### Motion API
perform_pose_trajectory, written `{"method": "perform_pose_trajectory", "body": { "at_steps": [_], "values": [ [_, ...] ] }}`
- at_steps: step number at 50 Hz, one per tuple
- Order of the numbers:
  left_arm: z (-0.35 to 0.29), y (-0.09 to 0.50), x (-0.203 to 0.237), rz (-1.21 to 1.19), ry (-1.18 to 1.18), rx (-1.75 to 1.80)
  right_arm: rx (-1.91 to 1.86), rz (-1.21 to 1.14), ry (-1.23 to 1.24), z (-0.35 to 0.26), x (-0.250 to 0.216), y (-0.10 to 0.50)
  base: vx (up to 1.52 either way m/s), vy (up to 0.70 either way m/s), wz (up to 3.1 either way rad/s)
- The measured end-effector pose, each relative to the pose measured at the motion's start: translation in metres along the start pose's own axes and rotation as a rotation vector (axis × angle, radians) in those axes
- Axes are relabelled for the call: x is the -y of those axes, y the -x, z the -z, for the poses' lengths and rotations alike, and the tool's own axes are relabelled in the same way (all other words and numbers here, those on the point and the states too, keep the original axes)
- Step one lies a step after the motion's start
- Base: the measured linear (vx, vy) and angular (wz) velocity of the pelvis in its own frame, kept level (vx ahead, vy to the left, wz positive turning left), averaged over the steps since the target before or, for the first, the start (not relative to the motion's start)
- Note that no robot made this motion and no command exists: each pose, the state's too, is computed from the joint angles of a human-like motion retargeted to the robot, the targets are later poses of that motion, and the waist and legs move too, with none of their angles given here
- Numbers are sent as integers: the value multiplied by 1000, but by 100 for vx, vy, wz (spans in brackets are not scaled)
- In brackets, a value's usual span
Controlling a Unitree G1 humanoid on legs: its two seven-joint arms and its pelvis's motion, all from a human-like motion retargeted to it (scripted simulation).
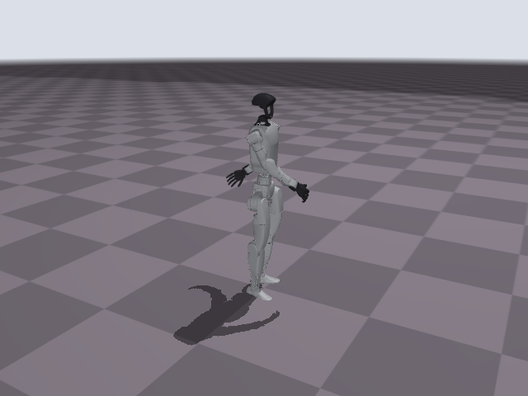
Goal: Upper body actions
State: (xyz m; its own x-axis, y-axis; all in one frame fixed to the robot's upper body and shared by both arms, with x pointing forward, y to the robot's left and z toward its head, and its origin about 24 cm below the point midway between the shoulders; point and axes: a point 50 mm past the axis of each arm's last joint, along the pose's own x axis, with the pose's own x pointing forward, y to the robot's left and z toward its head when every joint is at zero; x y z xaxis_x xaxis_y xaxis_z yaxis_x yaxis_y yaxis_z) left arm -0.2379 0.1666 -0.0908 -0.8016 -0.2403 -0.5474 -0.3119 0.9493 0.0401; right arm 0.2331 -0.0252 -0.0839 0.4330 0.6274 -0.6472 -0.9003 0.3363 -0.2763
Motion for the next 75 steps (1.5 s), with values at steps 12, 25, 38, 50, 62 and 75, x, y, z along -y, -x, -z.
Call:
{"method": "perform_pose_trajectory", "body": {
  "at_steps": [12,25,38,50,62,75],
  "values": [
    [-216,183,103,-8,-374,832,-1067,-164,-366,193,-159,138,0,1,8],
    [-240,416,213,-149,-773,1861,-1627,-29,-1164,201,-303,292,0,1,7],
    [-222,191,91,-230,-418,948,-1272,-116,-763,205,-205,182,0,0,0],
    [-37,6,31,103,226,229,-179,-164,-257,34,-31,4,0,0,-28],
    [-105,52,51,101,109,372,-291,-87,-76,73,-51,21,0,0,10],
    [-251,322,186,174,-566,1400,-1472,-141,-892,216,-239,237,0,1,0]
  ]
}}
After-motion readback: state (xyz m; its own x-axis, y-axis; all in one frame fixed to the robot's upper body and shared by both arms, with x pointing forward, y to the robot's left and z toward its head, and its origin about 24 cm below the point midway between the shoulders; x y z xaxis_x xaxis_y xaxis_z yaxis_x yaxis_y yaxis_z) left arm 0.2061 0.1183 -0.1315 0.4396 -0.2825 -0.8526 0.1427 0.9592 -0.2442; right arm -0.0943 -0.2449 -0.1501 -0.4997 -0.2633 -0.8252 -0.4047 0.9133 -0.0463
